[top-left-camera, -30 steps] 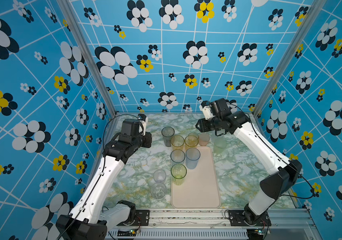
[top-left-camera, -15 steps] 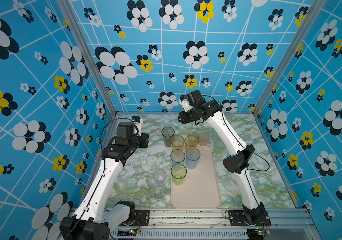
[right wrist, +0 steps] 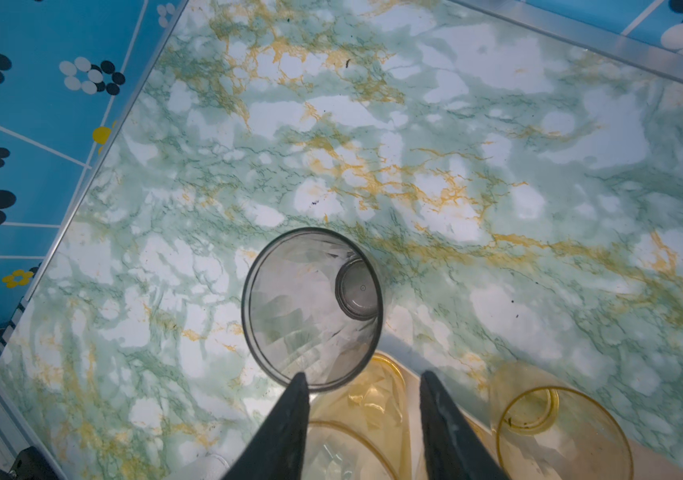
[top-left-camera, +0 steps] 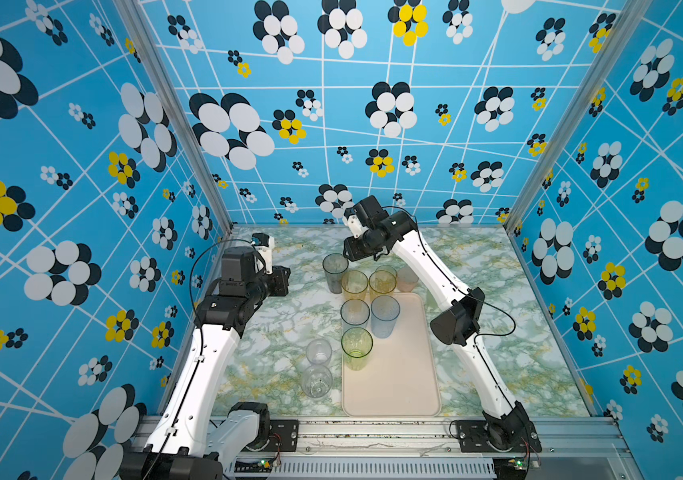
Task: Place the glasses into the tray
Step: 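Lower the right gripper onto the smoky grey glass beyond the tray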
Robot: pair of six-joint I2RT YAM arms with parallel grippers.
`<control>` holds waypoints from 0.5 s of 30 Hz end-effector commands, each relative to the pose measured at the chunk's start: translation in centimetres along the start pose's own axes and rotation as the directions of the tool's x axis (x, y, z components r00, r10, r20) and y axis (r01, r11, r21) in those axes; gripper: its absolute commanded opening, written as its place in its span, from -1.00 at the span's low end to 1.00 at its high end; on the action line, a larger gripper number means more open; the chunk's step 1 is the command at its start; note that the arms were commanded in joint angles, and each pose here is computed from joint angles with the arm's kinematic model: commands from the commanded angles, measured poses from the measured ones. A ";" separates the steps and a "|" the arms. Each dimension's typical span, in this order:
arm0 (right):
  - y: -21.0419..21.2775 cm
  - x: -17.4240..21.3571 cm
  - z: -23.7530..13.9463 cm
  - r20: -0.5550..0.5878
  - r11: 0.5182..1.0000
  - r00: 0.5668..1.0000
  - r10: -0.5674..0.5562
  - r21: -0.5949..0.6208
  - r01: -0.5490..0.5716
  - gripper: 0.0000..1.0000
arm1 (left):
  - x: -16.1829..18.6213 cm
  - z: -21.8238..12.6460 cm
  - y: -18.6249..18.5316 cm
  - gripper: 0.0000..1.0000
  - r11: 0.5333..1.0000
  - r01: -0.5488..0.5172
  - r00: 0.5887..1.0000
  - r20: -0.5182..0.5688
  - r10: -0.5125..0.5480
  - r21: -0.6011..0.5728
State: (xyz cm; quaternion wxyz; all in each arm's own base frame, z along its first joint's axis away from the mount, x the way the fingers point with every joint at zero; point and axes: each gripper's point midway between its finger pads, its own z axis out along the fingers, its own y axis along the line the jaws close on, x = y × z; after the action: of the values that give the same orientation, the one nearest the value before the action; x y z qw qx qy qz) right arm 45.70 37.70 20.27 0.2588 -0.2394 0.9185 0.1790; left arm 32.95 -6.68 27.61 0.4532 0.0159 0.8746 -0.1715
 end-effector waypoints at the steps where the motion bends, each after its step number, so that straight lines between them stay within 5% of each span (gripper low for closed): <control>1: 0.0 0.0 1.5 0.003 1.000 1.000 0.023 0.000 -0.023 -0.12 | 0.0 -0.2 -0.4 -0.54 0.999 0.001 1.000 0.013 -0.002 0.032; 15: -0.7 0.8 3.5 -0.019 0.999 1.000 0.024 0.047 -0.023 -0.26 | 0.0 -0.3 -0.6 -0.54 0.999 -0.001 1.000 0.017 0.000 0.043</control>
State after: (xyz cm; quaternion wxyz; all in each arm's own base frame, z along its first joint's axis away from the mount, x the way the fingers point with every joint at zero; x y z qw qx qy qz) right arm 46.67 37.74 18.47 0.2587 -0.2275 0.9243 0.1644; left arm 32.74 -7.11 27.65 0.4523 0.0226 0.8726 -0.1831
